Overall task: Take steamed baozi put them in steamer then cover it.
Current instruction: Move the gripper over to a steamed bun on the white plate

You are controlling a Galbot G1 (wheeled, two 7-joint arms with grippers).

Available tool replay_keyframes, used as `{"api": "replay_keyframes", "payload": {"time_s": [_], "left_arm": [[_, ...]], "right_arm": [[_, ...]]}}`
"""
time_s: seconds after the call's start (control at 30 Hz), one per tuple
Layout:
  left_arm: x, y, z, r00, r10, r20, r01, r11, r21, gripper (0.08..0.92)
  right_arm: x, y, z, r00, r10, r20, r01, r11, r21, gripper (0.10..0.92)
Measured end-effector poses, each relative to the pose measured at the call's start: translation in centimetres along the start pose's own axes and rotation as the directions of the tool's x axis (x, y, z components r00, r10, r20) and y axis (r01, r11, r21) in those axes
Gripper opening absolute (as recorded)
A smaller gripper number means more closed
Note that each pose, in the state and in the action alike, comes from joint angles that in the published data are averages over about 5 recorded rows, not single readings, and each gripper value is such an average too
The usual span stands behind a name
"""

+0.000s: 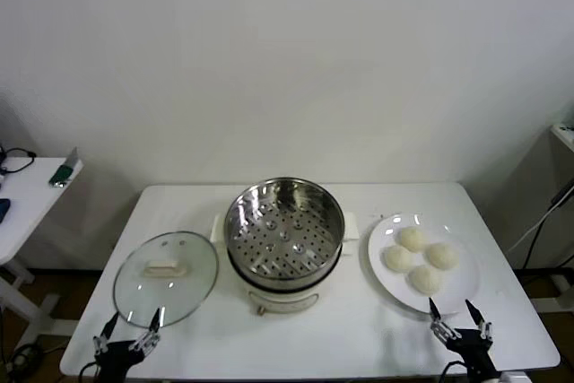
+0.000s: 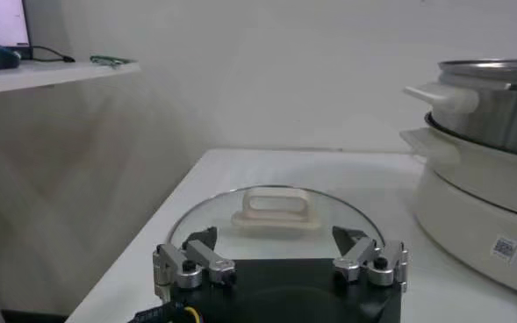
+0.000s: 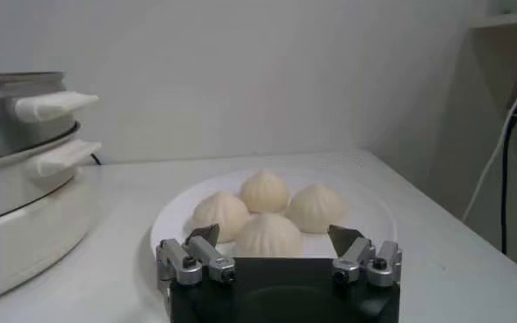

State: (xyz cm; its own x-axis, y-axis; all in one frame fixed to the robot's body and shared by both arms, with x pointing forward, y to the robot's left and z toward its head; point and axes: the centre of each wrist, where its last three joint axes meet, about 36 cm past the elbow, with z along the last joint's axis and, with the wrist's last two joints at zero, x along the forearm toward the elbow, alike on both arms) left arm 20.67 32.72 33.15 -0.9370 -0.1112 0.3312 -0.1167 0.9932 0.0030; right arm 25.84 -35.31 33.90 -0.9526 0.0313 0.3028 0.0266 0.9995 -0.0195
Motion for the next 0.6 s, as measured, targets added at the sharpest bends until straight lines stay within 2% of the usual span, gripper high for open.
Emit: {"api": "replay_keyframes", "payload": {"time_s": [0.13, 0.33, 0.47, 0.6], "left_arm": [[-0.2, 0.0, 0.0, 1.0000, 0.001, 0.004, -0.001, 1.000, 0.000, 0.823], [-0.4, -0.2, -0.2, 0.9999, 0.008, 0.014, -0.008, 1.000, 0.002, 0.823], [-0.6, -0.4, -0.3, 0.9997, 0.013, 0.020, -0.013, 1.000, 0.003, 0.823], [-0.8, -0.6, -0.2, 0.9996, 0.018, 0.023, -0.018, 1.000, 0.004, 0.823]], "right_arm": [[-1.8, -0.4, -2.0, 1.000, -0.005, -0.001, 0.005, 0.999, 0.050, 0.823], [-6.7, -1.7, -7.3, 0.999, -0.039, 0.004, 0.038, 0.984, 0.176, 0.823], [-10.7, -2.9, -11.2, 0.994, -0.109, -0.013, 0.108, 0.953, 0.282, 0.823], [-14.7, -4.3, -15.3, 0.976, -0.206, -0.066, 0.215, 0.883, 0.418, 0.823]]}}
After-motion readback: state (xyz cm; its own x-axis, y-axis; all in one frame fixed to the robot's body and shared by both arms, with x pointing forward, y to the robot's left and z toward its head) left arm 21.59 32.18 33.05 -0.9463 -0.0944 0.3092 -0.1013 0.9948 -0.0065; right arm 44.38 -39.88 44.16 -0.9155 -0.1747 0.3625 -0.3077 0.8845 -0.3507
